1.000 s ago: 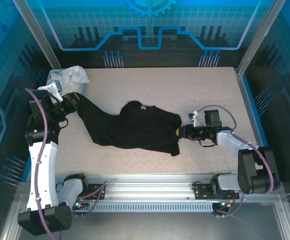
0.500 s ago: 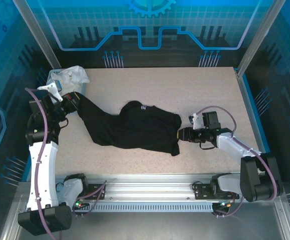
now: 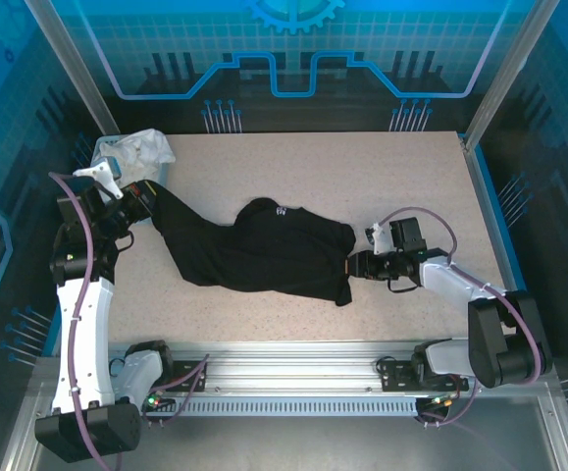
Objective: Fold the inside-out t-shirt
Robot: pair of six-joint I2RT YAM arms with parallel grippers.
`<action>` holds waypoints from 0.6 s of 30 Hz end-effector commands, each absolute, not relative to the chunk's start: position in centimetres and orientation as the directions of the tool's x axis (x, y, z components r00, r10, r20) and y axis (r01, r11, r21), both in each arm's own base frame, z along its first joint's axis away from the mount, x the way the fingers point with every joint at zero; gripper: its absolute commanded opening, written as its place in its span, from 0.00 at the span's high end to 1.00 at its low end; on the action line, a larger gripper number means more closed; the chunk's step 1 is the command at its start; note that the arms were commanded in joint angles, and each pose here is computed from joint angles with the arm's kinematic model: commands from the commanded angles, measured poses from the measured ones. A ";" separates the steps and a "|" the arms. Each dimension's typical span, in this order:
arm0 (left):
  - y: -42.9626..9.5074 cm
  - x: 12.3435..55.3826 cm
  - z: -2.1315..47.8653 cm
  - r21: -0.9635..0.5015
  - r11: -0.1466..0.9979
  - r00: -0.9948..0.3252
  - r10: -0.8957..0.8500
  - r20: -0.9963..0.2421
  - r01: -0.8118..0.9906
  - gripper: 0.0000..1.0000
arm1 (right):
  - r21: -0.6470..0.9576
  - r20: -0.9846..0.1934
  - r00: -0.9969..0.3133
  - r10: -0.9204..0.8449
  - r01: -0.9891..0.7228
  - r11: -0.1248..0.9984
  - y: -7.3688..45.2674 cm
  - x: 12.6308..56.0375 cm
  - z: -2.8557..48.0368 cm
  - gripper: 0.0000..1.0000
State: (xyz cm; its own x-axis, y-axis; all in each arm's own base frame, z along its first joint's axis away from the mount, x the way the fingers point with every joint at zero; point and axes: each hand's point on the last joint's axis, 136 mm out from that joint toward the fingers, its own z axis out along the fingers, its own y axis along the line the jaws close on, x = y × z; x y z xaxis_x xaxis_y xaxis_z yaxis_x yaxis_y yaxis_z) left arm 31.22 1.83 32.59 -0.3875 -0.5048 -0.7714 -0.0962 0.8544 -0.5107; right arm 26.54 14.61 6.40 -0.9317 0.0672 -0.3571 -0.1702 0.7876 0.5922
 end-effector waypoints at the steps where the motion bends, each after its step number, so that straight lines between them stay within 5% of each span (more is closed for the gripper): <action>1: 1.1 31.3 32.8 -0.527 0.848 -0.390 -0.506 -0.769 -0.060 1.00 | 0.583 -0.371 -0.928 0.046 -0.194 0.789 15.0 26.9 6.9 0.64; 10: 1.1 31.3 32.9 -0.531 0.845 -0.390 -0.509 -0.767 -0.059 1.00 | 0.582 -0.404 -0.914 0.050 -0.214 0.785 15.0 27.2 8.5 1.00; 18: -0.5 30.3 38.4 -0.631 0.775 -0.320 -0.587 -0.744 0.044 1.00 | 0.462 -0.740 -0.659 0.132 -0.357 0.812 12.8 31.9 25.6 1.00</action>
